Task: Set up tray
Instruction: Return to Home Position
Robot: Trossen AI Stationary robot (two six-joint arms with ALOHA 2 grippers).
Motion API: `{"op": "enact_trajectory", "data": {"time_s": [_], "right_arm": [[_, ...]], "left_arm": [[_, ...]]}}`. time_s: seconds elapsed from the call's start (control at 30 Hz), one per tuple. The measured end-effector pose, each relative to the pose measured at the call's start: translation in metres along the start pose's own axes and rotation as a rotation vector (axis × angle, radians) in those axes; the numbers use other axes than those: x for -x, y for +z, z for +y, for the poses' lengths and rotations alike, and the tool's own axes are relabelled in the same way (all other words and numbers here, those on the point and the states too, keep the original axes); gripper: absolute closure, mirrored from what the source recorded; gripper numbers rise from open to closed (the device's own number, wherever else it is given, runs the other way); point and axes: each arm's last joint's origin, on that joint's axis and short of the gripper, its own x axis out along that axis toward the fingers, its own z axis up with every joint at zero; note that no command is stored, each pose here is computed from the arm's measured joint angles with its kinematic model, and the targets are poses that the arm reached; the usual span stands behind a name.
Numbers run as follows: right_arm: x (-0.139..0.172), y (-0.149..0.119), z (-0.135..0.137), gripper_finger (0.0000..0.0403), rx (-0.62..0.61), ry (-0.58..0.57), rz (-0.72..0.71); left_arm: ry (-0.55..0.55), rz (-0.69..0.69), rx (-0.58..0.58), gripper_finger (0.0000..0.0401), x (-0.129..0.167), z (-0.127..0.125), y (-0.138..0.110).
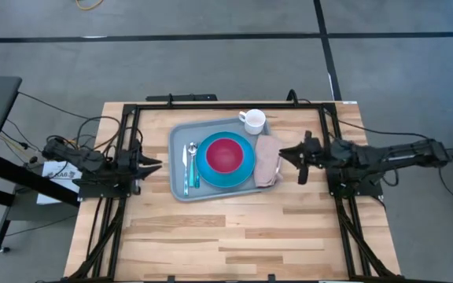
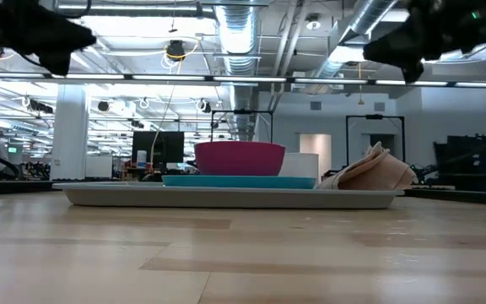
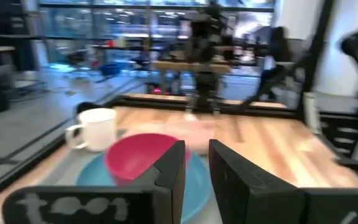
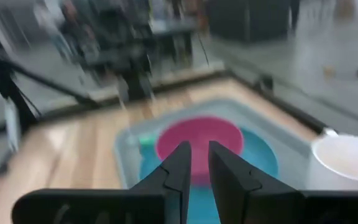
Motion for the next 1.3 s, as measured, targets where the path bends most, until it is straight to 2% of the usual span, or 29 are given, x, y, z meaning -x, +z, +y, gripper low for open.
{"op": "enact_trajectory", "data": {"time_s": [0.13,0.3,0.5,0.67,0.8,1.13,1.3], "right_arm": [[0.005,-0.032,-0.007,0.0353,-0.014,0.032,-0.218],[0.010,-0.062,-0.013,0.0353,-0.033,0.043,-0.300],[0.012,-0.067,-0.017,0.0353,-0.032,-0.016,-0.276],[0.011,-0.069,-0.017,0.0353,-0.015,-0.019,-0.262],[0.011,-0.072,-0.017,0.0353,-0.053,-0.015,-0.230],[0.010,-0.075,-0.017,0.0353,-0.045,-0.020,-0.200],[0.010,-0.075,-0.017,0.0353,-0.046,-0.020,-0.200]], "left_arm": [[0.106,0.006,-0.004,0.0342,-0.004,0.001,-0.014],[0.173,-0.007,-0.034,0.0342,-0.010,0.000,-0.031],[0.232,0.018,-0.104,0.0342,-0.010,0.002,-0.035],[0.236,0.071,-0.136,0.0342,-0.010,0.003,-0.041],[0.239,0.076,-0.089,0.0342,-0.009,0.003,-0.042],[0.258,0.054,0.077,0.0342,-0.009,0.003,-0.042],[0.244,0.054,0.094,0.0342,-0.010,0.003,-0.042]]}}
